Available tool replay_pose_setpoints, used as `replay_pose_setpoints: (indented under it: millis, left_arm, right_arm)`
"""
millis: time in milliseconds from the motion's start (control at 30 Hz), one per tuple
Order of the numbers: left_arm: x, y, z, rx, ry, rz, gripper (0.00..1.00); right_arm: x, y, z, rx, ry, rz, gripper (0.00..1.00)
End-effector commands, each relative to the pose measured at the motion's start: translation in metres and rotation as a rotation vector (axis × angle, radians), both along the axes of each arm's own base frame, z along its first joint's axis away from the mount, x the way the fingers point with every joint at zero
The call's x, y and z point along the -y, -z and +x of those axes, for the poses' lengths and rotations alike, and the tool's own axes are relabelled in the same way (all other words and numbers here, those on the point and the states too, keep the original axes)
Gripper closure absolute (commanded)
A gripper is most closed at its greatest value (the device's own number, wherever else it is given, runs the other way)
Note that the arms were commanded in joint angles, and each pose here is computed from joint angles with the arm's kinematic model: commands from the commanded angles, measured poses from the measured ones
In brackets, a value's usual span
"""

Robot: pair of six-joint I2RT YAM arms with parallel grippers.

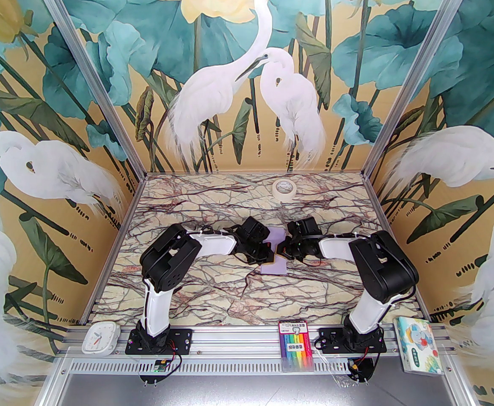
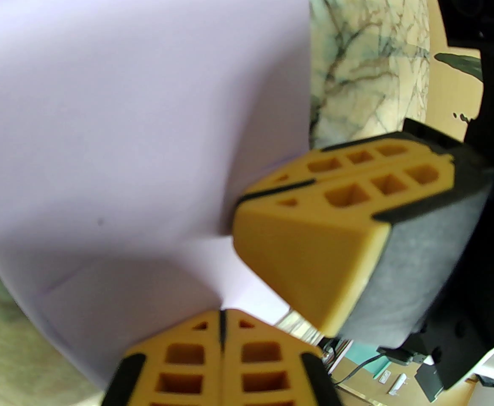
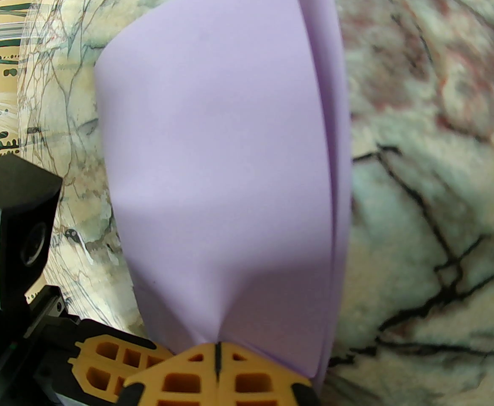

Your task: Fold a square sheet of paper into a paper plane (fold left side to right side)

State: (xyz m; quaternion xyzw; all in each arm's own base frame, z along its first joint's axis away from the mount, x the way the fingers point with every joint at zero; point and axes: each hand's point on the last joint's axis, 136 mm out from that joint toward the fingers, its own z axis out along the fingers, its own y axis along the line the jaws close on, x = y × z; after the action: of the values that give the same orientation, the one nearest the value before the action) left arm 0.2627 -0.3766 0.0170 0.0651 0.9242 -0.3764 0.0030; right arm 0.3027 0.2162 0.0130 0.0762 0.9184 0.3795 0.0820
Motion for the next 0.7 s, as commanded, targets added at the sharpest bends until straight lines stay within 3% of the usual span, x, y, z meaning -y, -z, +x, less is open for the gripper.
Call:
replay_pose_setpoints:
  millis: [0, 400, 500, 667]
  left_arm:
    - [-0.029, 0.023, -0.036, -0.089, 0.025, 0.096, 0.98]
    - [-0.073, 0.024, -0.071, -0.108, 0.005, 0.168, 0.99]
    - [-0.070, 0.006, -0.061, -0.075, -0.018, 0.136, 0.98]
    - [-0.059, -0.031, -0.021, 0.018, -0.100, 0.069, 0.85]
  right_arm:
    - [0.016, 0.027, -0.008, -0.060, 0.033, -0.102, 1.00]
    - [0.018, 0.025, -0.007, -0.056, 0.033, -0.100, 1.00]
    - [0.016, 0.020, -0.006, -0.045, 0.029, -0.091, 1.00]
    - [0.014, 0.010, -0.005, -0.022, 0.017, -0.091, 1.00]
